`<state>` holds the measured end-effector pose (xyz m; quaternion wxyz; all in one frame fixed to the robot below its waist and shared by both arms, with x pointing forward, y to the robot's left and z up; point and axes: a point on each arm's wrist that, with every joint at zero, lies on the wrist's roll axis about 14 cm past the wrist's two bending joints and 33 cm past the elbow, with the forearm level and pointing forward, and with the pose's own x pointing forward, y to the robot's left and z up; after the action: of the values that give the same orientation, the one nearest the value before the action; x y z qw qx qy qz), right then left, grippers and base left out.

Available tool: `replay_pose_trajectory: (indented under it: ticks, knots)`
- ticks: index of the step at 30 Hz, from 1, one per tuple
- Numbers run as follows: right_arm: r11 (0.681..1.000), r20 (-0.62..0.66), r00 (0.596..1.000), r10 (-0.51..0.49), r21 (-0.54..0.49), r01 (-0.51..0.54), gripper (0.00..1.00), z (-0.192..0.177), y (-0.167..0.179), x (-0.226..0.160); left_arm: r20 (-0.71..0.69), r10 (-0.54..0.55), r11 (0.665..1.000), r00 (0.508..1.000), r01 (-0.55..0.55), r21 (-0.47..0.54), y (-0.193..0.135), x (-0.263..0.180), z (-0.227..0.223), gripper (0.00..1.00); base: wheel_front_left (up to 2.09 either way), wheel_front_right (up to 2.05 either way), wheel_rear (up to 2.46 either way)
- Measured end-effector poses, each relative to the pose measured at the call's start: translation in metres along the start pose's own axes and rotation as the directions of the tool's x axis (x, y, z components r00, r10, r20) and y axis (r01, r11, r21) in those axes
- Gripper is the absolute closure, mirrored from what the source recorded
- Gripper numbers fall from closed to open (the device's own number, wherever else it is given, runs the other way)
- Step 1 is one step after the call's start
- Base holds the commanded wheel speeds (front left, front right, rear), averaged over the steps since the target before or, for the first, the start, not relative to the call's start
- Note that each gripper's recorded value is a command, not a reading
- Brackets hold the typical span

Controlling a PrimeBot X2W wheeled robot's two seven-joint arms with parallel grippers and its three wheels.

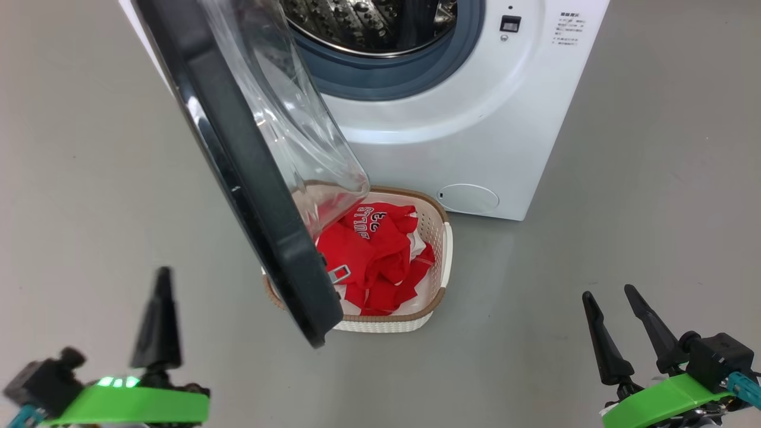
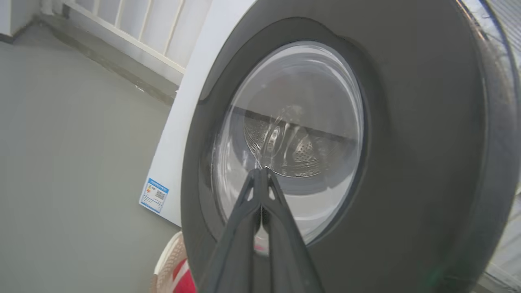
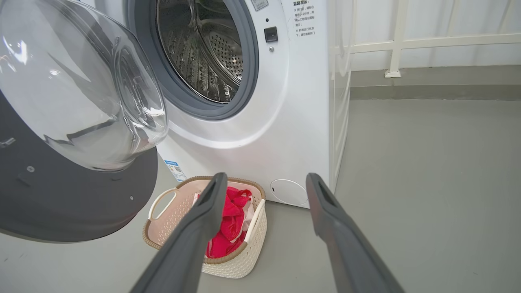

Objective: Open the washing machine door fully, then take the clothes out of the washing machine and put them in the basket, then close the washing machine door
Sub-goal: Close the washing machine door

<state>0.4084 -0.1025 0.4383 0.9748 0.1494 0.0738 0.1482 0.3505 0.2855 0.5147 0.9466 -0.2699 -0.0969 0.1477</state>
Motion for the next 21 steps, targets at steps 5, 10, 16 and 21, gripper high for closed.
replay_pose_trajectory:
  ticks: [5,10,16,21]
  knots:
    - [1.000,-0.003,1.000,-0.008,0.004,0.008,0.00,-0.002,-0.002,-0.001,-0.080,-0.116,0.978,0.990,0.100,-0.184,-0.021,0.006,-0.008,1.00,0.00,0.00,0.00]
    - [1.000,-0.005,1.000,-0.025,0.008,0.026,0.00,-0.003,-0.007,-0.004,-0.072,-0.239,0.928,0.968,0.206,-0.309,-0.051,0.019,0.010,1.00,0.00,0.00,0.00]
    - [0.999,-0.008,0.999,-0.051,0.010,0.051,0.00,-0.004,-0.015,-0.008,-0.135,-0.363,0.864,0.922,0.278,-0.420,-0.085,0.015,0.003,1.00,0.00,0.00,0.00]
    - [0.996,-0.012,0.997,-0.083,0.013,0.083,0.00,-0.006,-0.026,-0.012,-0.234,-0.497,0.806,0.836,0.344,-0.482,-0.122,0.022,-0.009,1.00,0.00,0.00,0.00]
